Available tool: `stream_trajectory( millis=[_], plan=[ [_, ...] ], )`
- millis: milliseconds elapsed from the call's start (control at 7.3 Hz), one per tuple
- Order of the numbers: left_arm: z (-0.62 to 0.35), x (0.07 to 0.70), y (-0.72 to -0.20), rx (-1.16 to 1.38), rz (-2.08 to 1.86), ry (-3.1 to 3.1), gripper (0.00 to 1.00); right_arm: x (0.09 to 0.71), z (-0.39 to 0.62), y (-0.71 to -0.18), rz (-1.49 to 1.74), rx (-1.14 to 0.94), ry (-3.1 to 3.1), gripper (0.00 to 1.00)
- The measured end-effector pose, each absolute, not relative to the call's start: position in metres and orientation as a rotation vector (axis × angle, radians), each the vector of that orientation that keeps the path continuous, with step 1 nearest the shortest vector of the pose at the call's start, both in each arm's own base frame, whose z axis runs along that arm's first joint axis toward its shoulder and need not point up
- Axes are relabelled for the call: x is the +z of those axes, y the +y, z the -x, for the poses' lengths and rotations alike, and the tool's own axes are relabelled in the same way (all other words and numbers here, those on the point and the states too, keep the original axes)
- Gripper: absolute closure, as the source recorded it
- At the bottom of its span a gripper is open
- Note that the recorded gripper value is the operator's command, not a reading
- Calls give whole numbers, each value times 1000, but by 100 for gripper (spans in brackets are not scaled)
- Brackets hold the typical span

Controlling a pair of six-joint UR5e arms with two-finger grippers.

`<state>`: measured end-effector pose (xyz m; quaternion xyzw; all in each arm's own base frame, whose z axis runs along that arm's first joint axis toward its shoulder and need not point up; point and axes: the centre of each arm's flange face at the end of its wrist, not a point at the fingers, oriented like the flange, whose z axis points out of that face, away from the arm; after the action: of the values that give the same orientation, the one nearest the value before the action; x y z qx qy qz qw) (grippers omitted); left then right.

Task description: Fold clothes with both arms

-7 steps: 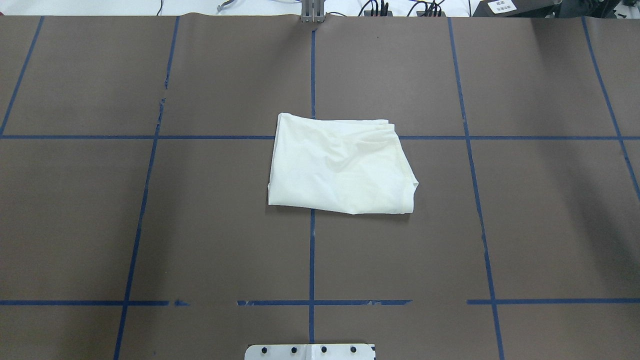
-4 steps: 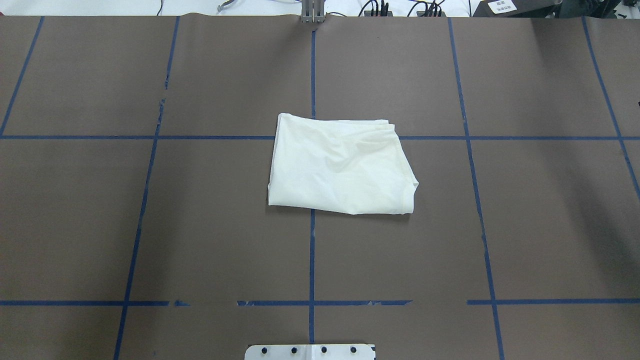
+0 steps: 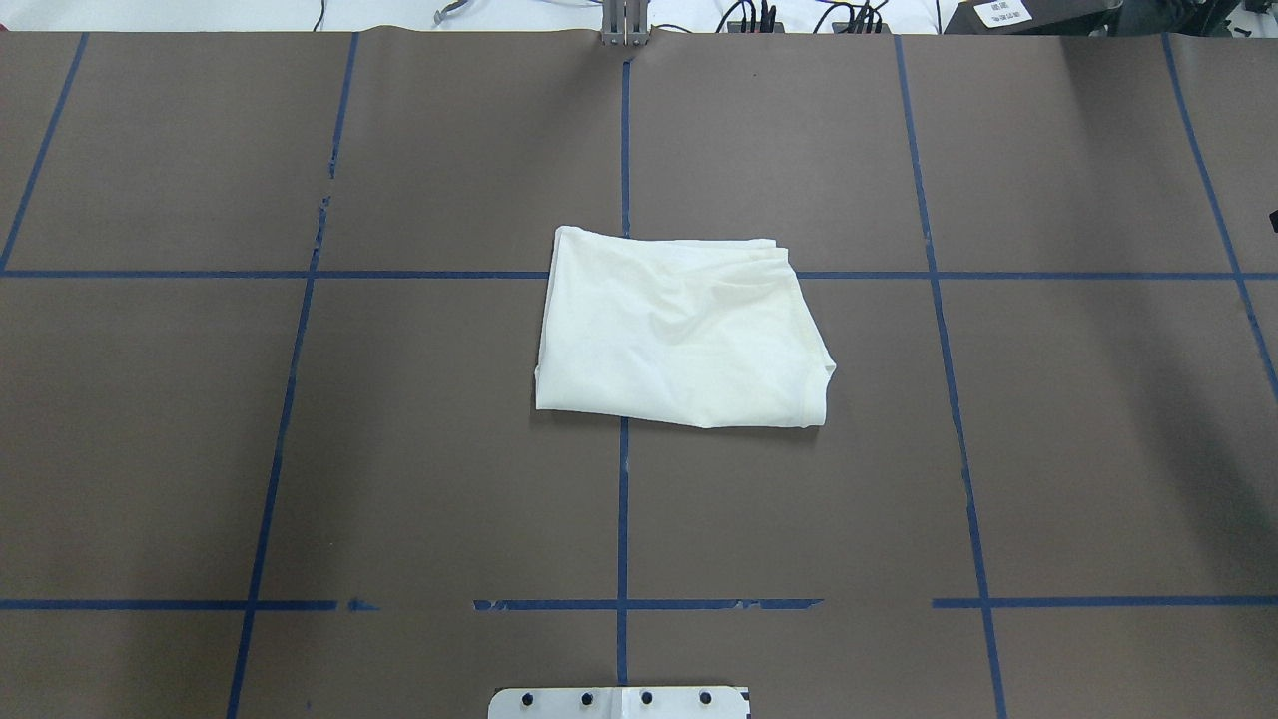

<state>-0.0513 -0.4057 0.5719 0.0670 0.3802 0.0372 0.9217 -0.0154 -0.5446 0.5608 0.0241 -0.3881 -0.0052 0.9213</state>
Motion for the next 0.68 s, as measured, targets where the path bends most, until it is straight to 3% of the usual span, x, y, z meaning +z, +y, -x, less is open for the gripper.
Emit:
stream_trajectory(
  millis=[685],
  plan=[
    [51,551,-407,96,-175,780,0,547,20,-544,-70,-28,-805,0]
  ],
)
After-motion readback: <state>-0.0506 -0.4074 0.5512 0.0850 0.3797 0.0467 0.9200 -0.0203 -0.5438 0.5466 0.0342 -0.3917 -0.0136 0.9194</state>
